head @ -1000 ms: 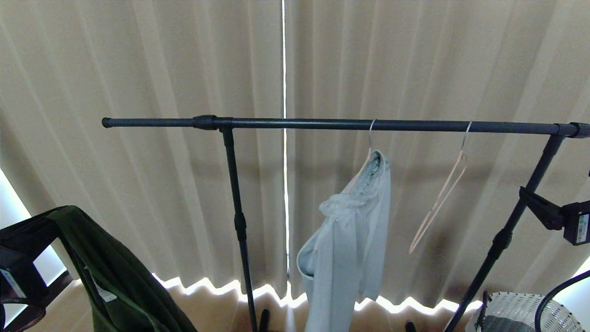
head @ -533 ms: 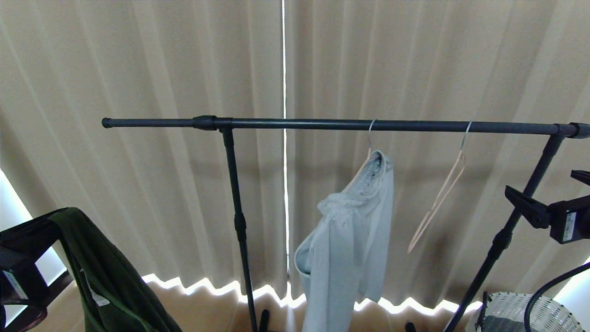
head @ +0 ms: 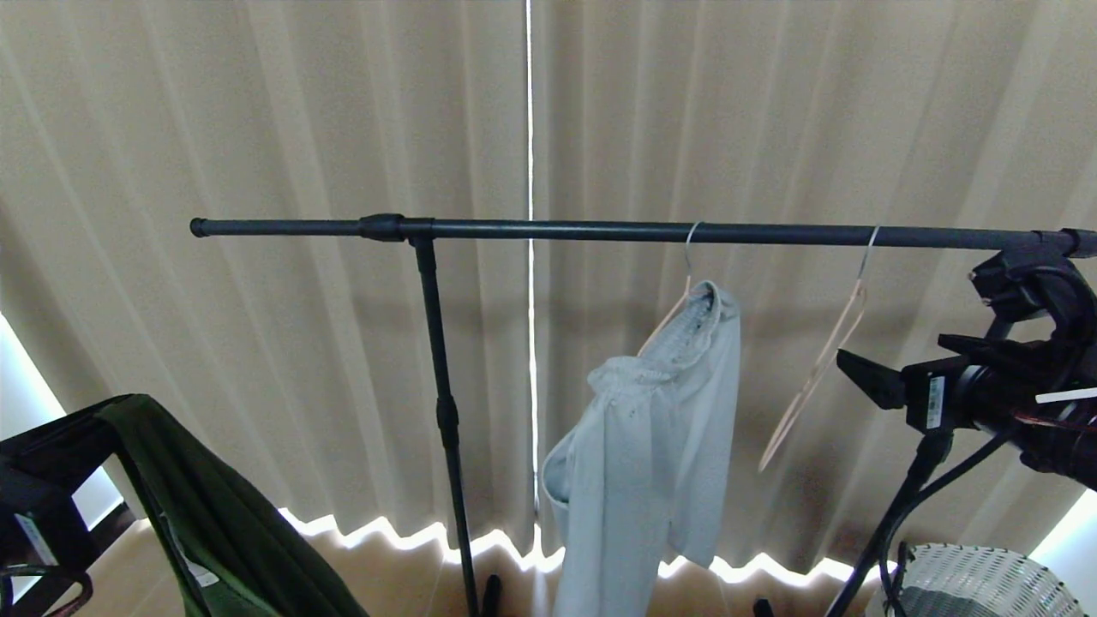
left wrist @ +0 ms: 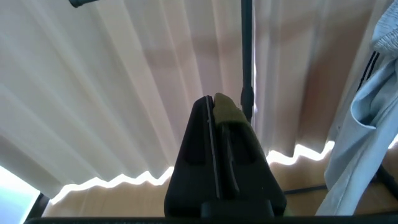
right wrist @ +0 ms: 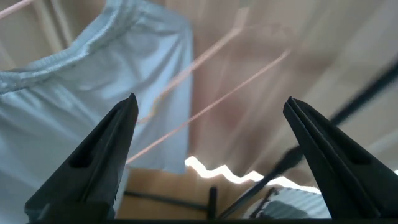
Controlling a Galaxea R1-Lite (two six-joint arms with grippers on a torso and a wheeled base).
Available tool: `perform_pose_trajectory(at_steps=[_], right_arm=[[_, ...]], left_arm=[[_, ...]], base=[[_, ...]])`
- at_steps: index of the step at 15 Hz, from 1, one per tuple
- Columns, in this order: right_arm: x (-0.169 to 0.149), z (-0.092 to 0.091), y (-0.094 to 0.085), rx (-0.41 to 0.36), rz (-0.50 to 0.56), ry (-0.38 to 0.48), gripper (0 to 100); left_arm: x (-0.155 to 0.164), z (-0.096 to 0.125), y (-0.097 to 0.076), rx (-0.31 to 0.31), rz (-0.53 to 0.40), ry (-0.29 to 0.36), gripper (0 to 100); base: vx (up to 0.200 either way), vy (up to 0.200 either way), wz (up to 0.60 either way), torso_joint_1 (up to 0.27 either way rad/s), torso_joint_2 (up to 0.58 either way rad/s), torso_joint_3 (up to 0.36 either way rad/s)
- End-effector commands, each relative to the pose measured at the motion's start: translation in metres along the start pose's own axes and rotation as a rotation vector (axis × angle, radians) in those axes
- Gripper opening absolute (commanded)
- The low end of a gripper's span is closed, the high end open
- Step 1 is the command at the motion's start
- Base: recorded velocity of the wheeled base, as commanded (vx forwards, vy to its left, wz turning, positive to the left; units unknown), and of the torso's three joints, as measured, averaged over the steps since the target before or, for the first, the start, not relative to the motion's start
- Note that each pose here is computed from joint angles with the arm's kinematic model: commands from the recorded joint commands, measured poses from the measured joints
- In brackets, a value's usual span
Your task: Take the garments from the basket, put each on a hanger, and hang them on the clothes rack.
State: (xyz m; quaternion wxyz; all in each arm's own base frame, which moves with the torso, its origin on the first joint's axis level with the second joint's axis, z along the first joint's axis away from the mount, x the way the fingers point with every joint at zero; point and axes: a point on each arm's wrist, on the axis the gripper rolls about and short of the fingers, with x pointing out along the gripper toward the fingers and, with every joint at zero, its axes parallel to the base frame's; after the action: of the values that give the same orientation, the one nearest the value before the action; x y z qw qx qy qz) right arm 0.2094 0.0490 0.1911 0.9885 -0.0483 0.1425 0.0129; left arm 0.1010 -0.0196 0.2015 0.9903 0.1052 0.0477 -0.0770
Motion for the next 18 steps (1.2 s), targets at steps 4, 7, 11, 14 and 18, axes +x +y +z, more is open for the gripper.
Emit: perform_pose_trajectory(at_steps=[4,7,11,14,18], right_arm=[[0.034,-0.001,0.024,0.042,0.021,0.057,100],[0.055,-0.001,0.029,0.059,-0.044,0.082,100],[0.063,-0.007,0.03,0.065,-0.107,0.111,100],[0.06,-0.012,0.026,0.061,-0.164,0.159,100],[0.06,-0.016,0.022,0.062,-0.225,0.189,100]], left_arm=[[0.001,0.0,0.0,0.0,0.0,0.002,0],[0.0,0.0,0.0,0.0,0.0,0.001,0],[0.0,0.001,0.0,-0.001,0.001,-0.004,0],[0.0,0.001,0.0,-0.001,0.001,-0.004,0],[0.0,0.001,0.0,0.0,-0.001,-0.004,0]], base=[[0.0,0.0,0.0,0.0,0.0,0.0],[0.0,0.0,0.0,0.0,0.0,0.0],[0.0,0.0,0.0,0.0,0.0,0.0],[0.0,0.0,0.0,0.0,0.0,0.0],[0.0,0.0,0.0,0.0,0.0,0.0]])
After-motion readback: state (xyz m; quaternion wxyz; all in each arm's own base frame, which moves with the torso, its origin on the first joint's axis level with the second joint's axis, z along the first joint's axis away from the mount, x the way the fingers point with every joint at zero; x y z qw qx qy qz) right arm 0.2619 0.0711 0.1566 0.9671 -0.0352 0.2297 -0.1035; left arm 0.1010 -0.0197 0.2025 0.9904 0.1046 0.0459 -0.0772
